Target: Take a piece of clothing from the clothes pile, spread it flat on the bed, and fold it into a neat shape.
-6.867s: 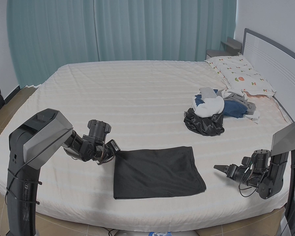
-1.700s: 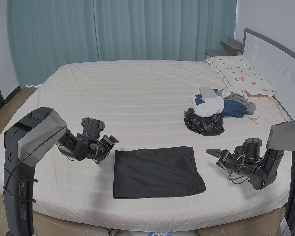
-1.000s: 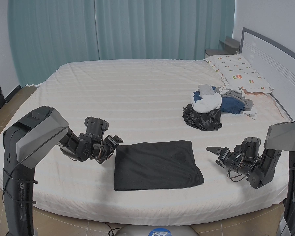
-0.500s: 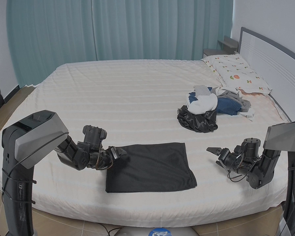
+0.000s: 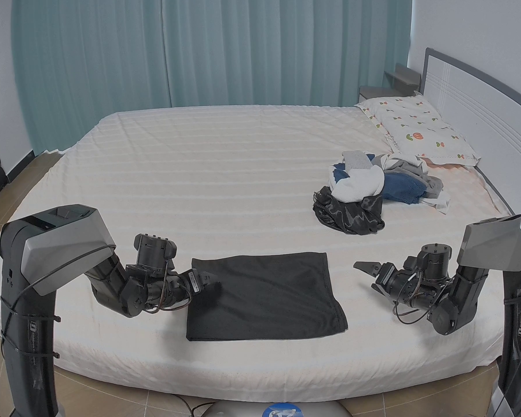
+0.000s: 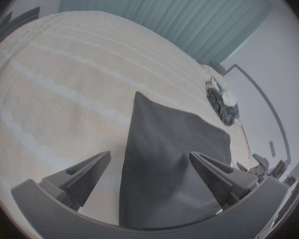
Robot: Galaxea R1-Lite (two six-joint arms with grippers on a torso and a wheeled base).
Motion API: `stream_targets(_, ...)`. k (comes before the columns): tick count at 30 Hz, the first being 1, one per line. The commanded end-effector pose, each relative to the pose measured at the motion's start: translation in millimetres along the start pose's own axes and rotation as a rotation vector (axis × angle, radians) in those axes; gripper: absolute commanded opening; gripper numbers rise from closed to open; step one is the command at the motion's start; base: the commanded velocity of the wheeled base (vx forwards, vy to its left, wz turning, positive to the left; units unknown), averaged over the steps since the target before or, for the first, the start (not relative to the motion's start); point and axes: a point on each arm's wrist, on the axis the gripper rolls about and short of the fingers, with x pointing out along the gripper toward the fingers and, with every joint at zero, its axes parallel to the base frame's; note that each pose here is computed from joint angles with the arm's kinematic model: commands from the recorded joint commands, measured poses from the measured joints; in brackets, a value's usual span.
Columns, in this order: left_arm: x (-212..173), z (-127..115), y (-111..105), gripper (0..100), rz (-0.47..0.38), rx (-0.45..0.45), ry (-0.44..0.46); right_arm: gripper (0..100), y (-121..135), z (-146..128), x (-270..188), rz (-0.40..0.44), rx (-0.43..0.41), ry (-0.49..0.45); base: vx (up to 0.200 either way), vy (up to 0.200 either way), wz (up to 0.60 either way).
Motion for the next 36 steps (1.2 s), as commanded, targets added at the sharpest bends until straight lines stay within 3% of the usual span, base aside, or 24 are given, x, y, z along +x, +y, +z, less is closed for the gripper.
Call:
stream_targets(1,-7,10,4,100,-0.031,-0.089,-0.061,100,11,-17,18,0.040,-0.059,0.053,0.000,0.000,0.00)
stream_targets(3,-8,13,4,100,-0.049,-0.125,-0.089,100,11,-23,25,0.046,-0.094,0.071,0.000,0.000,0.00)
stream_targets(4,-10,18,5,100,-0.066,-0.163,-0.121,100,9,-30,38,0.049,-0.155,0.098,0.000,0.000,0.00)
stream_targets(7,-10,21,7,100,-0.074,-0.203,-0.136,100,12,-41,48,0.060,-0.191,0.179,0.000,0.000,0.00)
stream_targets(13,-6,33,3,100,-0.053,-0.281,-0.208,100,11,-39,53,0.083,-0.289,0.245,0.000,0.000,0.00)
stream_targets(18,-7,35,2,100,-0.058,-0.320,-0.215,100,12,-35,60,0.097,-0.362,0.297,0.000,0.000,0.00)
stream_targets(27,-6,33,4,100,-0.050,-0.323,-0.208,100,32,-42,73,0.184,-0.405,0.315,0.000,0.000,0.00)
stream_targets(36,-5,33,4,100,-0.051,-0.322,-0.209,100,51,-51,91,0.208,-0.422,0.358,0.000,0.000,0.00)
